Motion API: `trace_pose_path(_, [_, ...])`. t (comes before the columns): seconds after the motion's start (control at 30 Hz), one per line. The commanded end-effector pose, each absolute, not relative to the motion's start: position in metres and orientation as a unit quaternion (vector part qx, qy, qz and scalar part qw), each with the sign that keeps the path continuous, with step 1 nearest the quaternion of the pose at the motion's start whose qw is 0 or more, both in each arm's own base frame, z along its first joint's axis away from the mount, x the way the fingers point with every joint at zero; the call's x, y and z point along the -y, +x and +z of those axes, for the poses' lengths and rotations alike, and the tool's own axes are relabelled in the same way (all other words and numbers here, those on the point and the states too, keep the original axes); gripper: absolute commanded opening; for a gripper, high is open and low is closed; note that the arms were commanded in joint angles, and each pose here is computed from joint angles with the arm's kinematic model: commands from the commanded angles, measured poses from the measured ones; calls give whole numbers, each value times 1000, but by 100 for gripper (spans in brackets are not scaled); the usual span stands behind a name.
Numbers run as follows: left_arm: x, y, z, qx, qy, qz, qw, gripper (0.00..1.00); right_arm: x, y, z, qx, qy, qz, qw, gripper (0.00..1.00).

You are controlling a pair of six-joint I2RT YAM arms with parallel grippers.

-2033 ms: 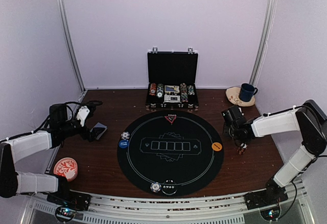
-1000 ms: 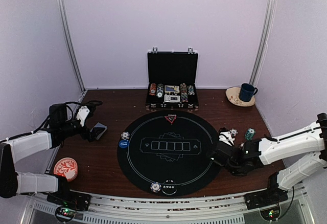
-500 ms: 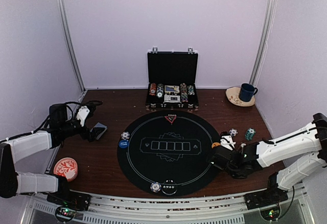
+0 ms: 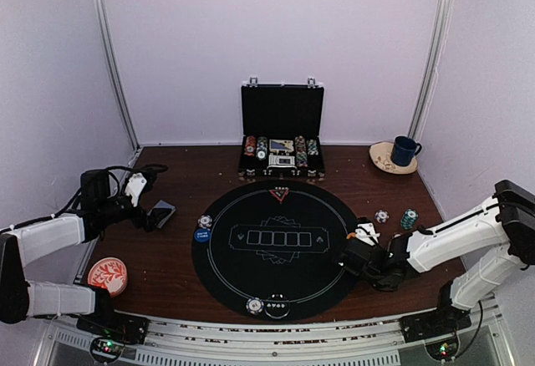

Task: Distribute texas hold em gaming equipment
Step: Place the poker chips pile in the big blind area.

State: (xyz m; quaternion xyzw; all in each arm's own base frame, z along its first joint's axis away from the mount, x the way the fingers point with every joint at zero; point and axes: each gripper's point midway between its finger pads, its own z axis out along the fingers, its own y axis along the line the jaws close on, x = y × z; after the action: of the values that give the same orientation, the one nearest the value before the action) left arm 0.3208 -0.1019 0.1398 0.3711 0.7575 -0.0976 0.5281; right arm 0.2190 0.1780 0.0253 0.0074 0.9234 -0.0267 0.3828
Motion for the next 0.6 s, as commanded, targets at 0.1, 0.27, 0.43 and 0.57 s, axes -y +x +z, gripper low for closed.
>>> trace_pose_path(0.1, [103, 324, 148, -744, 377, -90, 545, 98, -179, 230, 20, -923, 7, -33, 383, 37])
trace_pose_path(0.27, [103, 325, 149, -743, 377, -89, 545, 98, -177, 234, 17, -924, 7, -40, 380, 39])
trace_pose_path(0.43, [103, 324, 149, -743, 377, -89, 546, 98, -174, 237, 15, -924, 9, -46, 379, 39])
trace_pose_path(0.57, [103, 324, 148, -744, 377, -89, 545, 98, -173, 238, 14, -925, 9, -49, 377, 41])
